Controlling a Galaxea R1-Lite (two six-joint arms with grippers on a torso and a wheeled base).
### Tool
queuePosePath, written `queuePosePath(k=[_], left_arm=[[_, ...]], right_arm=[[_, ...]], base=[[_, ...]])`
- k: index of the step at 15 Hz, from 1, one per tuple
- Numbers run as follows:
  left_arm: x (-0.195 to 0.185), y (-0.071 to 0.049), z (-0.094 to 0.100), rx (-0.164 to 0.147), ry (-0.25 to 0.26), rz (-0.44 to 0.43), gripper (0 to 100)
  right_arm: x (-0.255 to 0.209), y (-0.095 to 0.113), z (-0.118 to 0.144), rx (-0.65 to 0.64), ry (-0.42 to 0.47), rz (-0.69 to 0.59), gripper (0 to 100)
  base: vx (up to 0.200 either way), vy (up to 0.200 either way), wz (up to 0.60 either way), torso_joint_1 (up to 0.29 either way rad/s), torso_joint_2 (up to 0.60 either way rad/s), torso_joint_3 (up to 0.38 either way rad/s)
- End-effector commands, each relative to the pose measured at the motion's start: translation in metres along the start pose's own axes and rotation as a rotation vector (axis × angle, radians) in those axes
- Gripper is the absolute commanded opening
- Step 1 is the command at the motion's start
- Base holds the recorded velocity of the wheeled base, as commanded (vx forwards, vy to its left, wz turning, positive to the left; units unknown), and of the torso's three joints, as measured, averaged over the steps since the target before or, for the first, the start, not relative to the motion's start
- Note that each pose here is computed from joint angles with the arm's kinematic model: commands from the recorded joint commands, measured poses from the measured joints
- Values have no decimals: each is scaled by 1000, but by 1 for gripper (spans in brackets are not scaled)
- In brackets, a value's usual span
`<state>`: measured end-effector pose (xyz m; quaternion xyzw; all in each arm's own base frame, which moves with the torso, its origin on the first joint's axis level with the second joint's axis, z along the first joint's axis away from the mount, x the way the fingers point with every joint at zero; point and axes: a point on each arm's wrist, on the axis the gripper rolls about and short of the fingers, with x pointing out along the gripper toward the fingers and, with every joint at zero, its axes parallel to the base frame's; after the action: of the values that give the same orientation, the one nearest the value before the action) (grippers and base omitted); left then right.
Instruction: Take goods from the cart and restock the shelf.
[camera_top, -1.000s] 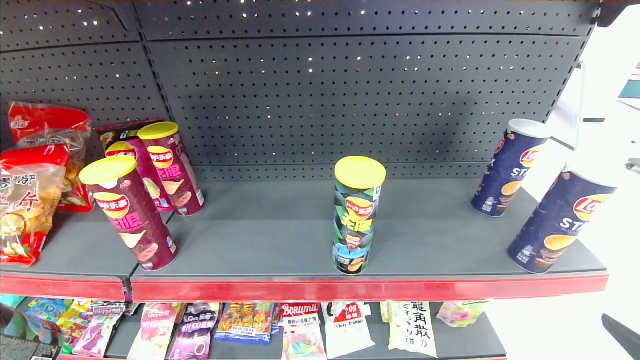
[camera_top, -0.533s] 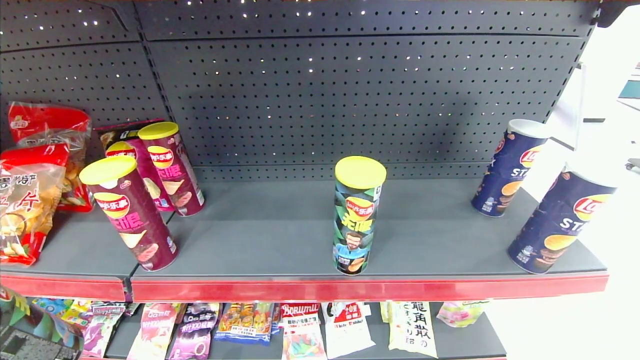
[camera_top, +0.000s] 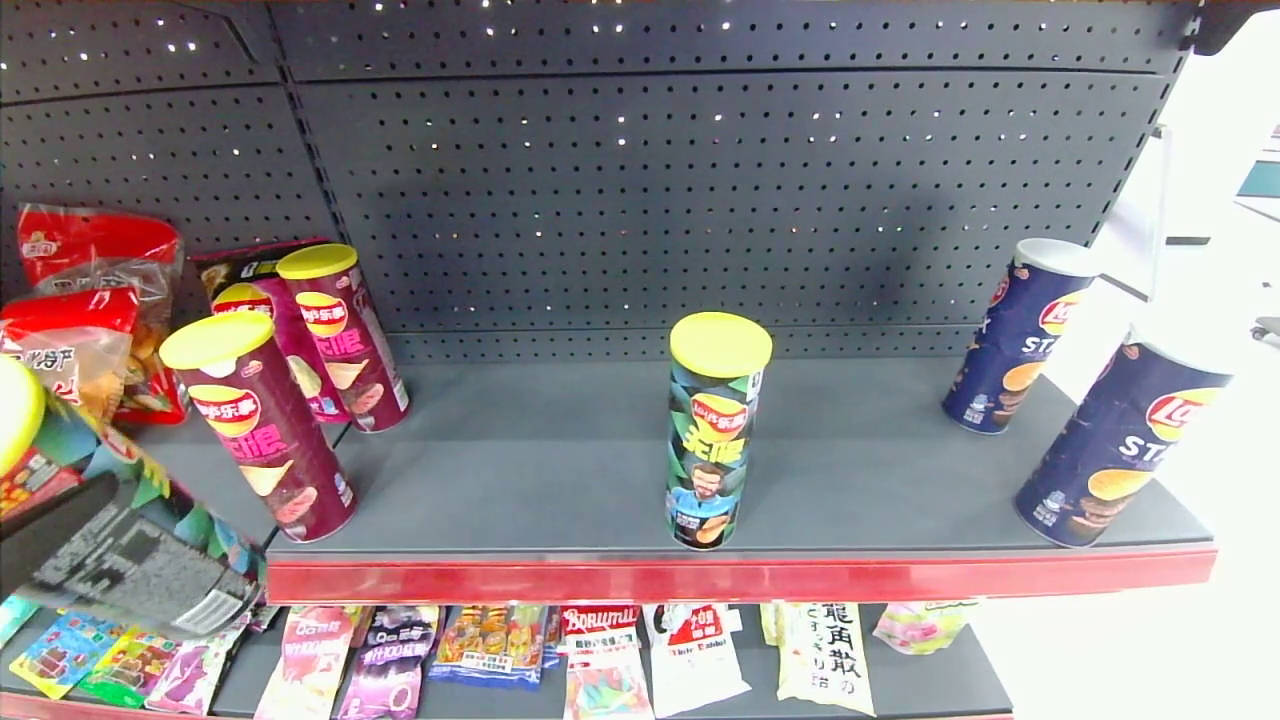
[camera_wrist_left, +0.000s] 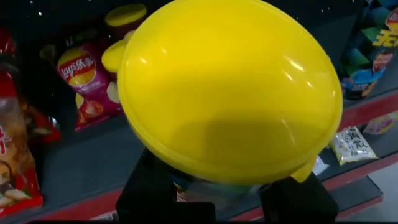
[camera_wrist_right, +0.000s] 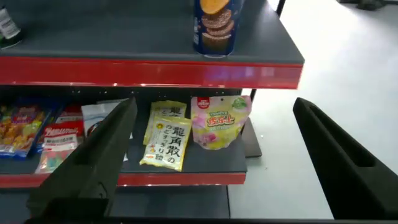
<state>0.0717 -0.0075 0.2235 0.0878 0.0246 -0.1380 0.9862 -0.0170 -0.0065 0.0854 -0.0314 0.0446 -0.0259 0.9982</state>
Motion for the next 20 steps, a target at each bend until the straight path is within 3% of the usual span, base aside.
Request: queuePosePath(k=[1, 3, 5, 8, 11, 12, 13, 17, 20], left_arm=[[35, 2, -6, -32, 83, -69, 0], [41, -2, -6, -50, 90, -121, 0], [52, -4, -5, -68, 77, -150, 0], [66, -3, -5, -69, 71, -152, 0], [75, -8, -2, -73, 70, -196, 0], [79, -10, -1, -101, 75, -209, 0], [83, -13, 1, -106, 76, -235, 0], [105, -16, 7, -113, 98, -264, 0], [128, -18, 6, -106, 64, -267, 0]], right_arm=[[0, -1, 0, 23, 0, -52, 100], [0, -1, 1, 35, -16, -37, 100], [2, 4, -1, 50, -54, 177, 100], [2, 6, -4, -10, -36, 241, 100], [2, 5, -8, 58, 7, 174, 100], [2, 5, -7, 60, 6, 174, 100], [2, 5, -7, 54, 5, 175, 100], [2, 5, -7, 51, 5, 175, 100], [2, 5, -8, 51, 7, 175, 100]], base=[[0, 0, 0, 0, 0, 0], [0, 0, 0, 0, 0, 0], [0, 0, 0, 0, 0, 0], [0, 0, 0, 0, 0, 0], [0, 0, 0, 0, 0, 0], [0, 0, 0, 0, 0, 0], [0, 0, 0, 0, 0, 0], [0, 0, 0, 0, 0, 0], [0, 0, 0, 0, 0, 0]])
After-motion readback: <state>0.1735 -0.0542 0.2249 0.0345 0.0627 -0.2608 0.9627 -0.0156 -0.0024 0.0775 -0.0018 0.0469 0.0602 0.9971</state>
